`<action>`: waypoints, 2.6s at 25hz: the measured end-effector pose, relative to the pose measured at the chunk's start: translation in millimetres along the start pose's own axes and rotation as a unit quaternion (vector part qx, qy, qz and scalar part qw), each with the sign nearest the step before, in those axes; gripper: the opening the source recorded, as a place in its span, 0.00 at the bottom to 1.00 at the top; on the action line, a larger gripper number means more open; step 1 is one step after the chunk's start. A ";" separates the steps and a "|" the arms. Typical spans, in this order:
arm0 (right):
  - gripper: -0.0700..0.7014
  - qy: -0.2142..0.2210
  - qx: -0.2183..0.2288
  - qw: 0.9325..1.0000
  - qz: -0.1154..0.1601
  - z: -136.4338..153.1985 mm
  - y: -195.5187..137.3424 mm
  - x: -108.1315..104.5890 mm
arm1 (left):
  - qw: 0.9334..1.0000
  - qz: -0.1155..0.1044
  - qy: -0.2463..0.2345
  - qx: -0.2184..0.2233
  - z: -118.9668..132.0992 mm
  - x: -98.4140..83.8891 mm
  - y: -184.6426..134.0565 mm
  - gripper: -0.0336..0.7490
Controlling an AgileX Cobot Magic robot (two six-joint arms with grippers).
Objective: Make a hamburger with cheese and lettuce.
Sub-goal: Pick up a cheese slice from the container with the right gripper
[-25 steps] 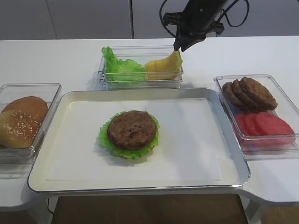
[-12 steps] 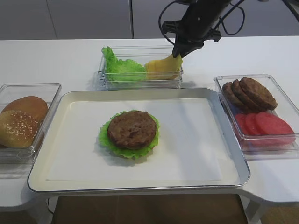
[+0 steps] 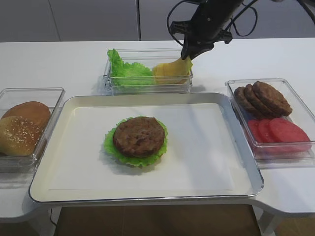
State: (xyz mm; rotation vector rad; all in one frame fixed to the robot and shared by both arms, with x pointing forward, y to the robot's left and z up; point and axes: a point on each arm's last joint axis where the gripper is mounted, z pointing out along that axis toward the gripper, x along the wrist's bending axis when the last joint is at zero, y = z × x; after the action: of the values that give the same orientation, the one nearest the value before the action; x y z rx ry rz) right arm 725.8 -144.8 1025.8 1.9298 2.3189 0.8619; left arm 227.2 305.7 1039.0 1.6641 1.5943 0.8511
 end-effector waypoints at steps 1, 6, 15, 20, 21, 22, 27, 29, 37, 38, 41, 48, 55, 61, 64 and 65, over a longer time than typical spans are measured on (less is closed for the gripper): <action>0.30 0.000 0.000 1.000 0.000 0.0 0.0 0.1 | 1.000 0.000 0.000 0.000 0.0 0.0 0.0 0.48; 0.28 0.006 0.003 1.000 0.004 3.3 -0.6 0.0 | 1.000 0.000 0.000 0.000 0.0 0.0 0.0 0.48; 0.19 0.008 0.003 1.000 0.008 3.3 -0.6 0.3 | 1.000 0.000 0.000 0.000 0.0 0.0 0.0 0.48; 0.19 0.008 0.003 1.000 0.008 3.3 -0.6 0.3 | 1.000 0.000 0.000 0.000 0.0 0.0 0.0 0.48; 0.19 0.008 0.004 1.000 0.008 3.3 -0.8 0.3 | 1.000 0.000 0.000 0.000 0.0 0.0 0.0 0.48; 0.19 0.008 0.004 1.000 0.008 3.3 -0.8 0.3 | 1.000 0.000 0.000 0.000 0.0 0.0 0.0 0.48; 0.19 0.008 0.007 1.000 0.008 3.3 -1.4 0.3 | 1.000 0.000 0.000 0.000 0.0 0.0 0.0 0.48; 0.19 0.008 0.008 1.000 0.008 3.3 -1.6 0.3 | 1.000 0.000 0.000 0.000 0.0 0.0 0.0 0.48; 0.19 0.007 0.010 1.000 0.010 2.7 -1.7 -1.3 | 1.000 0.000 0.000 0.000 0.0 0.0 0.0 0.48; 0.19 0.007 0.010 1.000 0.010 2.7 -1.7 -1.3 | 1.000 0.000 0.000 0.000 0.0 0.0 0.0 0.48; 0.19 0.007 0.010 1.000 0.010 2.7 -1.7 -1.3 | 1.000 0.000 0.000 0.000 0.0 0.0 0.0 0.48; 0.24 0.006 0.015 1.000 0.010 2.7 -2.6 -1.5 | 1.000 0.000 0.000 0.000 0.0 0.0 0.0 0.48; 0.31 0.004 0.020 1.000 0.016 2.7 -3.5 -1.9 | 1.000 0.000 0.000 0.000 0.0 0.0 0.0 0.48; 0.35 0.001 0.022 1.000 0.018 2.7 -3.9 -2.4 | 1.000 0.000 0.000 0.000 0.0 0.0 0.0 0.48; 0.35 0.001 0.024 1.000 0.017 2.7 -4.1 -2.4 | 1.000 0.000 0.000 0.000 0.0 0.0 0.0 0.48; 0.35 0.001 0.024 1.000 0.017 2.7 -4.1 -2.4 | 1.000 0.000 0.000 0.000 0.0 0.0 0.0 0.48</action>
State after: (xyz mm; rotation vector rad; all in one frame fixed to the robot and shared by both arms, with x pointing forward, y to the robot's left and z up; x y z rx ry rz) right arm 723.6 -146.3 1021.1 1.9938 2.3344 0.8191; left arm 227.2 305.7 1039.0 1.6641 1.5943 0.8511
